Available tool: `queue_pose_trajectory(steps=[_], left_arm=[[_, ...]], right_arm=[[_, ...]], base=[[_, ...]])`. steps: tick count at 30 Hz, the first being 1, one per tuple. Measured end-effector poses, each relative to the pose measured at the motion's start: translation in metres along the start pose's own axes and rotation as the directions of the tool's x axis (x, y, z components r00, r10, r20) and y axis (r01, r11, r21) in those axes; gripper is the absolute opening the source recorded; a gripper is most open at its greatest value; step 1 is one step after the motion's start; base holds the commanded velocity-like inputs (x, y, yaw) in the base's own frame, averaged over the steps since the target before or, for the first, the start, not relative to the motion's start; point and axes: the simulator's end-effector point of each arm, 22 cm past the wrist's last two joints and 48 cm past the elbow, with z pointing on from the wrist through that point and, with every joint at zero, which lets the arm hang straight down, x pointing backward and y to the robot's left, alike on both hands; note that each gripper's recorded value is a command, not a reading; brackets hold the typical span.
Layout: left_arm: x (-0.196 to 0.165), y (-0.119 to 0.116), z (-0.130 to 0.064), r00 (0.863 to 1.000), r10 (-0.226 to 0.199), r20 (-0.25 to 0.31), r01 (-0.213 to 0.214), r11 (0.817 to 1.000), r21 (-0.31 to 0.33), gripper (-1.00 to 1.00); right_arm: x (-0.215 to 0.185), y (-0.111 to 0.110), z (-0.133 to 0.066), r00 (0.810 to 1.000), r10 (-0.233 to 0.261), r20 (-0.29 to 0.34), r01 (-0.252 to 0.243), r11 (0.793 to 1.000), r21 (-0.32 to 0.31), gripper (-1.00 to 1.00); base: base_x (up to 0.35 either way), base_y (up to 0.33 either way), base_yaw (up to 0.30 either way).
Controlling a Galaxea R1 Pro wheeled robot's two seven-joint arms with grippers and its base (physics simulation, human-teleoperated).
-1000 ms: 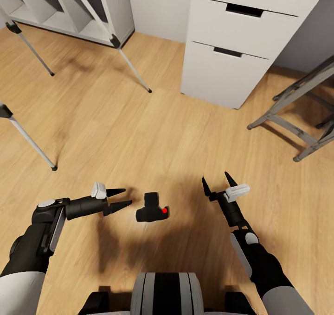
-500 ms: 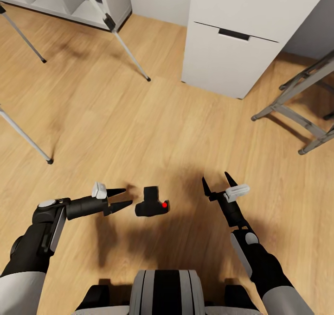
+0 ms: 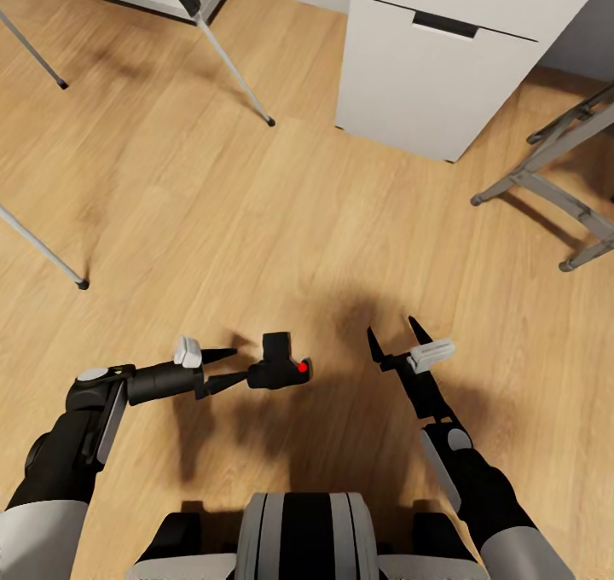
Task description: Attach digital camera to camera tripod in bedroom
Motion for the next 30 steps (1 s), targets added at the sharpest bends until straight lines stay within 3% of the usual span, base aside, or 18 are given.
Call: queue_pose_trajectory(steps=[6,20,30], left_arm=[[0.014,0.004,0.007,1.0,-0.02,-0.02,0.02,1.0,0.009,1.0],[0.018,0.008,0.009,0.999,-0.026,-0.024,0.026,1.0,0.009,1.0],[0.019,0.009,0.009,0.999,-0.028,-0.025,0.028,1.0,0.009,1.0]], right_arm=[[0.003,0.013,0.013,1.0,0.029,0.012,-0.029,1.0,0.003,1.0],[-0.068,-0.004,0.085,0.983,-0.006,0.183,0.001,1.0,0.025,1.0],[-0.098,-0.012,0.107,0.969,-0.023,0.247,0.014,0.999,0.037,1.0]], base=[[0.0,0.0,0.0],[0.0,0.0,0.0],[0.0,0.0,0.0]])
